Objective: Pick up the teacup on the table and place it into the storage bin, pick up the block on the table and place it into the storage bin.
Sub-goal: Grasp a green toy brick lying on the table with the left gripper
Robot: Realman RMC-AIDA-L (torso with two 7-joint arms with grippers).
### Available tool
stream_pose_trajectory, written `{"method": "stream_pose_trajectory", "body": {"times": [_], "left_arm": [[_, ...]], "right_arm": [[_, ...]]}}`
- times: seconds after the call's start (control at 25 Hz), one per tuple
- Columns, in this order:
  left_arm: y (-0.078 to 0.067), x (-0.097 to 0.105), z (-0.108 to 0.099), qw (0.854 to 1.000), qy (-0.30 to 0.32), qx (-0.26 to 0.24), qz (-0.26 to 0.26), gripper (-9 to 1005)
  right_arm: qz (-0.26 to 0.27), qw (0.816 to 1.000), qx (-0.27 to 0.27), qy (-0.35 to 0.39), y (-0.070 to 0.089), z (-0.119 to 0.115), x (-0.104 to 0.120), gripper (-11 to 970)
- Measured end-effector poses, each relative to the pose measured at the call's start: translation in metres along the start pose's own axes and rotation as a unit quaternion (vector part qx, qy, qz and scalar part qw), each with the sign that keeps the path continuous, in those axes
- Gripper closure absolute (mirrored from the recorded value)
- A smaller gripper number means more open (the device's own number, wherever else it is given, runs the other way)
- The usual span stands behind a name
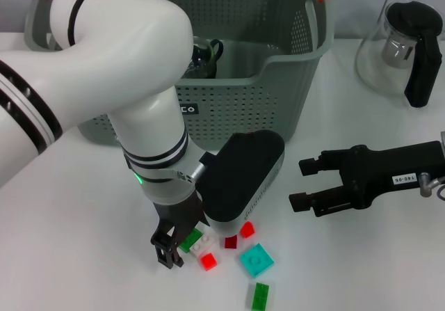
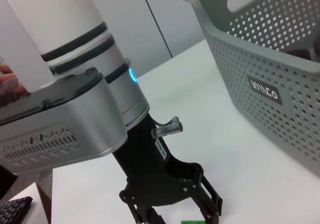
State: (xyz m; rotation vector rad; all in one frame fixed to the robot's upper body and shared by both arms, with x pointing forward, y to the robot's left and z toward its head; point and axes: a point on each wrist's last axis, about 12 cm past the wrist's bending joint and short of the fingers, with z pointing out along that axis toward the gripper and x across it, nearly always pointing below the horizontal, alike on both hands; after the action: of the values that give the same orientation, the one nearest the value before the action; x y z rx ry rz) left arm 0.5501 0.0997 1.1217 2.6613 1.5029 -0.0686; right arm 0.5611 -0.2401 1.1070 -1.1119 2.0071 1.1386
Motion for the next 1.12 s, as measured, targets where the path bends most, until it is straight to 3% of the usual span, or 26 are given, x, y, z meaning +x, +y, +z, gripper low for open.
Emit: {"method": "stream_pose_trajectory", "body": {"times": [0.6, 1.12], "left_arm": [[0.0032, 0.0019, 0.0043, 1.0, -0.002, 0.002, -0.007, 235], [0.0034, 0.0046, 0.0058, 1.0, 0.0, 0.003, -0.012, 478]], "right_arm": [[0.002, 1.0, -0.001, 0.003, 0.0003, 0.001, 0.0022, 15], [0.001, 1.0, -0.001, 0.005, 0.0002, 0.0013, 0.002, 15]]}}
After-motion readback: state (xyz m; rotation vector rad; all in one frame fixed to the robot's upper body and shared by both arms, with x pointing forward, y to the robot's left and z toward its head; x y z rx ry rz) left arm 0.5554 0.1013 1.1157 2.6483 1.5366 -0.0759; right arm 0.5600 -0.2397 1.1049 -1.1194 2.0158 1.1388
